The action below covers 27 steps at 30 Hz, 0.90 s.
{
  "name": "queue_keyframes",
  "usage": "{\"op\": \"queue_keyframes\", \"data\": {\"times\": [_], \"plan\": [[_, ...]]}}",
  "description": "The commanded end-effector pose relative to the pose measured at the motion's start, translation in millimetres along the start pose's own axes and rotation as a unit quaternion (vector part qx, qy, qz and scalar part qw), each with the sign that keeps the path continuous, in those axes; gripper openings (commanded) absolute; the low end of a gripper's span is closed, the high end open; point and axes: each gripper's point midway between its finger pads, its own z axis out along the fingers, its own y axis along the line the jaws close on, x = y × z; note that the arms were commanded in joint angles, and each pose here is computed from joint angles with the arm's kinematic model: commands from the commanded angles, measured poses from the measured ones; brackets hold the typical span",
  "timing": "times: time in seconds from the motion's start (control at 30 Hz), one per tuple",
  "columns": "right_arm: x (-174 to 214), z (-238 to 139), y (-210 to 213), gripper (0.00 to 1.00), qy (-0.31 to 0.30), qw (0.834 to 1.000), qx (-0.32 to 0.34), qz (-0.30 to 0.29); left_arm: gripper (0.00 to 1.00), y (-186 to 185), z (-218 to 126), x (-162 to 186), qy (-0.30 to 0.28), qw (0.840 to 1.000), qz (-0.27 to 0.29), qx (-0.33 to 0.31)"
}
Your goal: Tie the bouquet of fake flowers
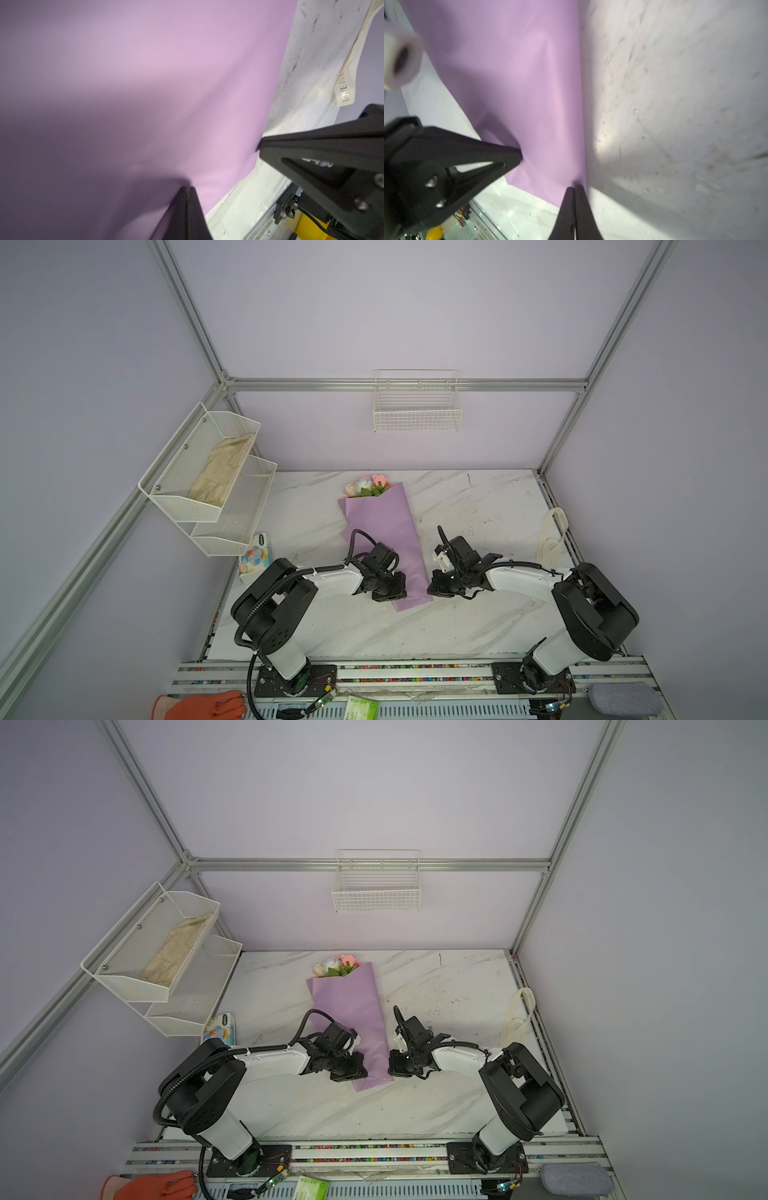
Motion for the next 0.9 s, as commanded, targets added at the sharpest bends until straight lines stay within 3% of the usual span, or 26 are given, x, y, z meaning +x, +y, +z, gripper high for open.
{"op": "queue_keyframes", "data": {"times": [0.0, 0.1, 0.3, 0.6, 0.87], "plan": [[-48.0, 0.5, 6.4, 0.07, -0.05, 0.998, 0.024, -0.011, 0.0, 12.4, 3.4, -2.6, 0.0, 0.999, 0.008, -0.037], [-72.5, 18.0, 15.0, 0.06, -0.052, 0.998, 0.023, -0.016, 0.0, 7.6, 2.5, -5.4, -0.001, 0.999, 0.012, -0.031], [-102.2, 40.9, -11.5, 0.03, -0.066, 0.992, 0.102, 0.018, 0.0, 9.5, 2.1, -3.2, 0.003, 0.999, 0.015, -0.036], [-130.2, 51.4, -11.9, 0.05, -0.08, 0.993, 0.086, 0.013, 0.0, 15.6, 5.0, 0.8, 0.011, 0.999, 0.014, -0.043], [-162.0, 67.2, -22.9, 0.05, -0.084, 0.992, 0.077, 0.054, 0.0, 17.4, 6.5, 2.0, 0.014, 0.999, 0.013, -0.046]]}}
